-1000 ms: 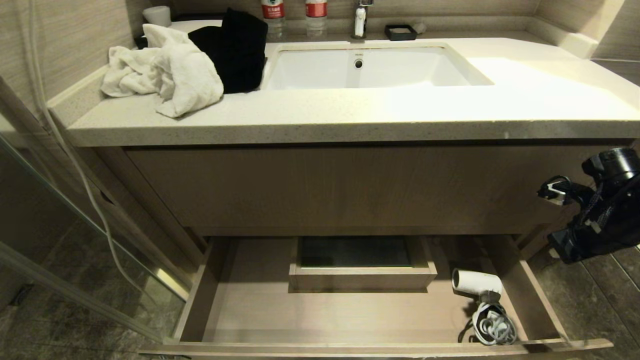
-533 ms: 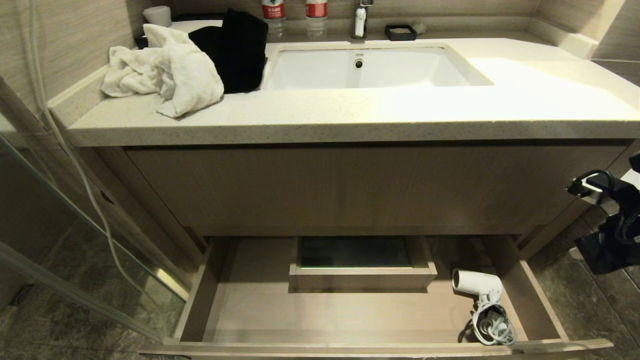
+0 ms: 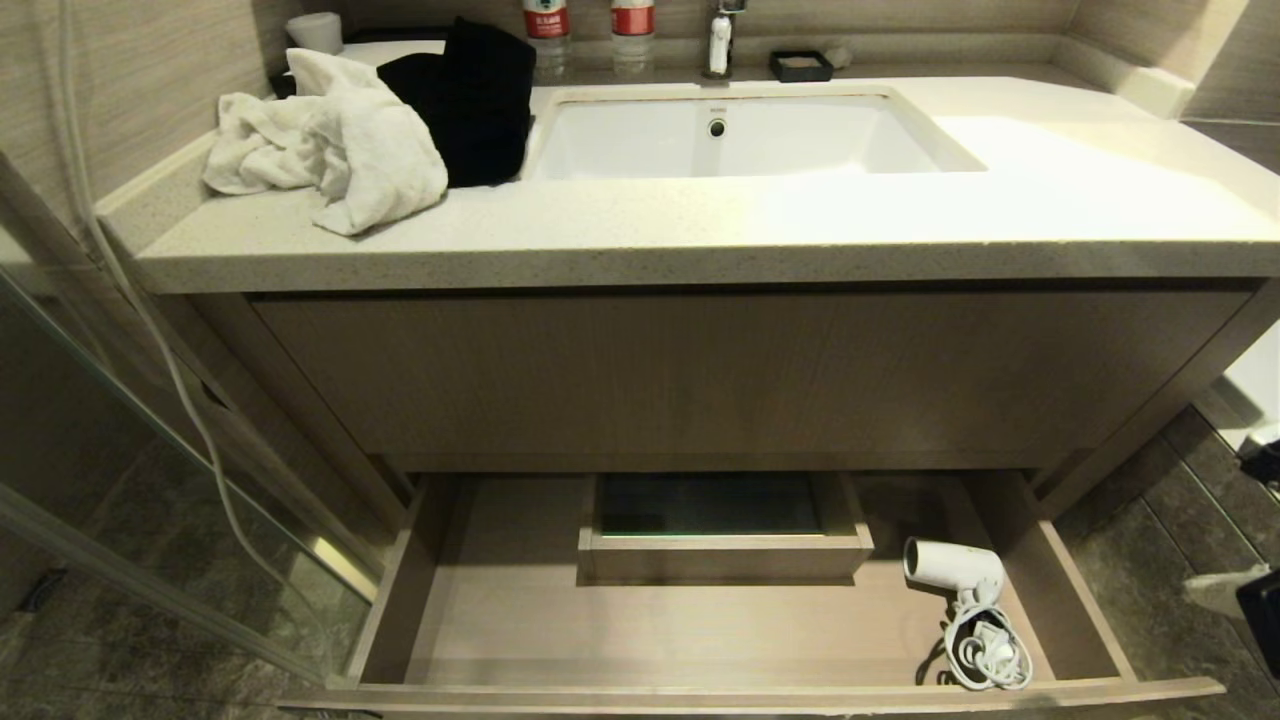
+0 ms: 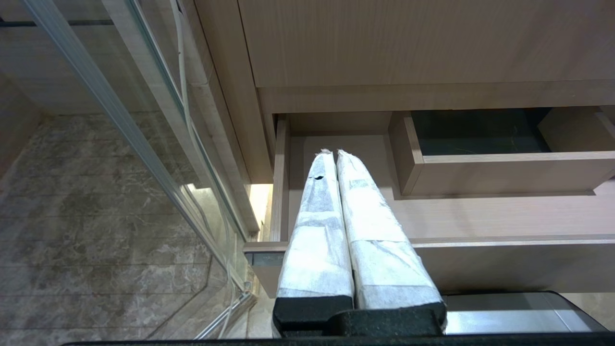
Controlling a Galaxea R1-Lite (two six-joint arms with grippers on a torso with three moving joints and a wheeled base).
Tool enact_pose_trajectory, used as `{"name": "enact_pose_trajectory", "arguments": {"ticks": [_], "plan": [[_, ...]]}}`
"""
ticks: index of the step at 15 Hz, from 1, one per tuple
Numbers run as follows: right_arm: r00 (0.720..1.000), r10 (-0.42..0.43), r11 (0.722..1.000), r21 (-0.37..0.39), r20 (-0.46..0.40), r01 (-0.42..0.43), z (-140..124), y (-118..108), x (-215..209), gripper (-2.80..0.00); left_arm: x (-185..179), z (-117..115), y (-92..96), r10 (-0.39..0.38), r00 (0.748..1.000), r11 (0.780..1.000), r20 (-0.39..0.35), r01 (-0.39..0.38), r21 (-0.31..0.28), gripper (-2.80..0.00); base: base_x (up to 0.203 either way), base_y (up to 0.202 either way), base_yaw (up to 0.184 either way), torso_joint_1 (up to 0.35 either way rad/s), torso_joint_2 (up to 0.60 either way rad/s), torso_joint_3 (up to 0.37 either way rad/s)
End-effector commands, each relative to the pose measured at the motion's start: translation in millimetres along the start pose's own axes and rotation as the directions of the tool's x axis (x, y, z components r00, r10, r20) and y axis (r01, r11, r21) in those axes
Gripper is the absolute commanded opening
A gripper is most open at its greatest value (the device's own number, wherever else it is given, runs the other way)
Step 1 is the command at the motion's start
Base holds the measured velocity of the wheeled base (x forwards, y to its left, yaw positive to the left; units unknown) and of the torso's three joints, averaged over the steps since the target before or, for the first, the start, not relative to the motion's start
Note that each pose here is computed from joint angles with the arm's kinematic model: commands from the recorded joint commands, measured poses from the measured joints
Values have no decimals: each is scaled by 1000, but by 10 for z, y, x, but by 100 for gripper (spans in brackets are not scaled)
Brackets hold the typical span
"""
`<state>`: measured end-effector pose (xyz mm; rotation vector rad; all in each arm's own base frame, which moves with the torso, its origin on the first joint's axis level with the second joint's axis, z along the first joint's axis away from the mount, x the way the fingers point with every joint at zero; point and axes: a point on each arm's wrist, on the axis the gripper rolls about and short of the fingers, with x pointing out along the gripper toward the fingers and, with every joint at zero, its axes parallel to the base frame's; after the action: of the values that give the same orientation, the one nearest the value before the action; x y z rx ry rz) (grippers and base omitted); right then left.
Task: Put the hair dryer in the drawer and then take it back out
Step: Close the drawer
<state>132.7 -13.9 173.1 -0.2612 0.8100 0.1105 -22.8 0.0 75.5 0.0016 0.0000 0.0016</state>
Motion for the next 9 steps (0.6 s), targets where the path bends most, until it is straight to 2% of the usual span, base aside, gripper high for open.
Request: {"name": "enact_pose_trajectory", "arguments": {"ticks": [1, 4, 6, 9], "plan": [[1000, 10, 1000, -1, -14, -10, -242, 97, -54, -280, -1, 0, 0, 0, 1000, 1000, 2, 0, 0, -280, 0, 0, 0, 0, 0, 0], [991, 53, 999, 11, -120, -52, -683, 258, 17, -280, -1, 0, 0, 0, 1000, 1000, 1, 0, 0, -280, 0, 0, 0, 0, 0, 0], [974, 84, 996, 26, -210, -80, -926, 344, 64, -280, -1, 0, 0, 0, 1000, 1000, 2, 0, 0, -280, 0, 0, 0, 0, 0, 0], [962, 106, 994, 32, -251, -102, -940, 347, 95, -280, 1, -4, 0, 0, 1000, 1000, -1, 0, 0, -280, 0, 0, 0, 0, 0, 0]]}}
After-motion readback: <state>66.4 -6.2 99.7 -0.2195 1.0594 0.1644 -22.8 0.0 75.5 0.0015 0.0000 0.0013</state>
